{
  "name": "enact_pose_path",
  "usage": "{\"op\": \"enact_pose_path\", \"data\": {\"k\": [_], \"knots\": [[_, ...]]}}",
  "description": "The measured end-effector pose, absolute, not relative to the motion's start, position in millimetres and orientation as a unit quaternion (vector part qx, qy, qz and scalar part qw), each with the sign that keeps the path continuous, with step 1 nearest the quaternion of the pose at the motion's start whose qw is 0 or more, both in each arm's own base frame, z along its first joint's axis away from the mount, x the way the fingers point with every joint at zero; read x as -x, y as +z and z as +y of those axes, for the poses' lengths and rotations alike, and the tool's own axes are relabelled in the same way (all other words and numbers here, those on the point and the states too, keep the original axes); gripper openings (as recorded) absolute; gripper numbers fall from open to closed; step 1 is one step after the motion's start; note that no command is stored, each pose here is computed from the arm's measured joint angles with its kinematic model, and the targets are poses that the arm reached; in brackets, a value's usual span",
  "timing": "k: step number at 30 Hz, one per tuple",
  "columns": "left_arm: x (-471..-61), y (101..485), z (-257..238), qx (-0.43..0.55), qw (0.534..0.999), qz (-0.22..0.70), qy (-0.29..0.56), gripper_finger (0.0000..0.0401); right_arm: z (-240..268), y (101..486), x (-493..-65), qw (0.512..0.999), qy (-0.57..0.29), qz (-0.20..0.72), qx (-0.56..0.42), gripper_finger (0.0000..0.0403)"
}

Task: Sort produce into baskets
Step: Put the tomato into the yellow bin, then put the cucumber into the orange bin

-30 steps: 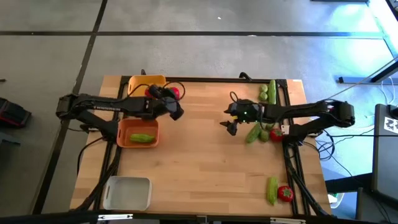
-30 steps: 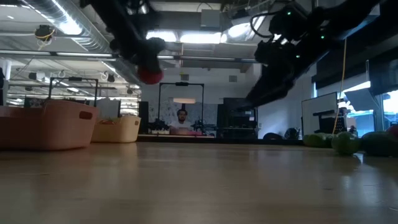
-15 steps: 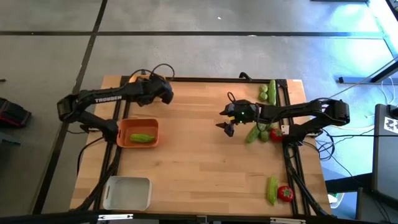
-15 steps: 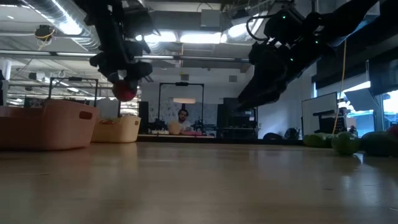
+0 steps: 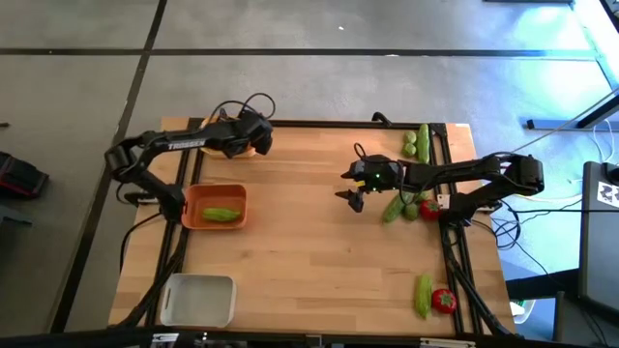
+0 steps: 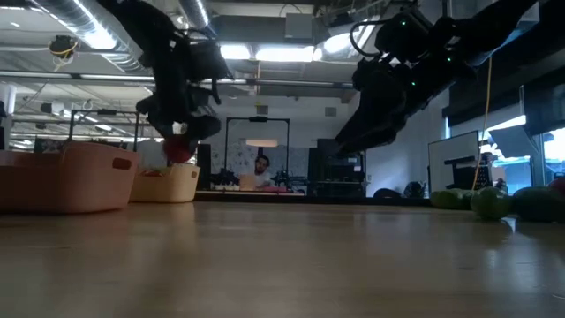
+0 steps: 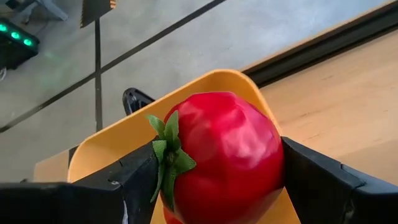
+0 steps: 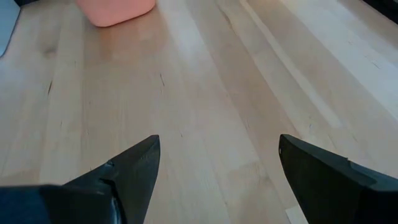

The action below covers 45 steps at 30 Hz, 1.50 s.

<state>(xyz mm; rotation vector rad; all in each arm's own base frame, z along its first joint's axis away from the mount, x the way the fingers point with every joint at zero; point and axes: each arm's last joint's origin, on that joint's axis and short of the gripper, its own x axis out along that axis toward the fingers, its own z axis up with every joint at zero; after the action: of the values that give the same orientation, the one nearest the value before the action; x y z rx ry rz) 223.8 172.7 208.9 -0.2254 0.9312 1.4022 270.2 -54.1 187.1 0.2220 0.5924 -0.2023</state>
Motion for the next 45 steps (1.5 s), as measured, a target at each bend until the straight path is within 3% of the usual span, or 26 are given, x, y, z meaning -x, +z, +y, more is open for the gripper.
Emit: {"op": "enact_pose_path", "data": {"k": [10,18,26,45], "knots": [[-223.4,192.3,184.7,0.096,0.637,0.435,0.629,0.0285,-54.1,187.1,-270.2,0.945,-0.099,0.291,-0.109,0.0317],[-224.2,191.9,185.1,0.083,0.64,0.446,0.621,0.0287,-54.2,187.2,-270.3,0.945,-0.099,0.291,-0.109,0.0317],[-226.9,193.2,185.8,0.07,0.647,0.443,0.616,0.0315,-54.2,187.2,-270.3,0.945,-0.099,0.291,-0.109,0.0317],[-228.3,193.5,185.0,0.076,0.65,0.433,0.62,0.0322,-54.2,187.2,-270.2,0.945,-0.098,0.291,-0.109,0.0317]]}}
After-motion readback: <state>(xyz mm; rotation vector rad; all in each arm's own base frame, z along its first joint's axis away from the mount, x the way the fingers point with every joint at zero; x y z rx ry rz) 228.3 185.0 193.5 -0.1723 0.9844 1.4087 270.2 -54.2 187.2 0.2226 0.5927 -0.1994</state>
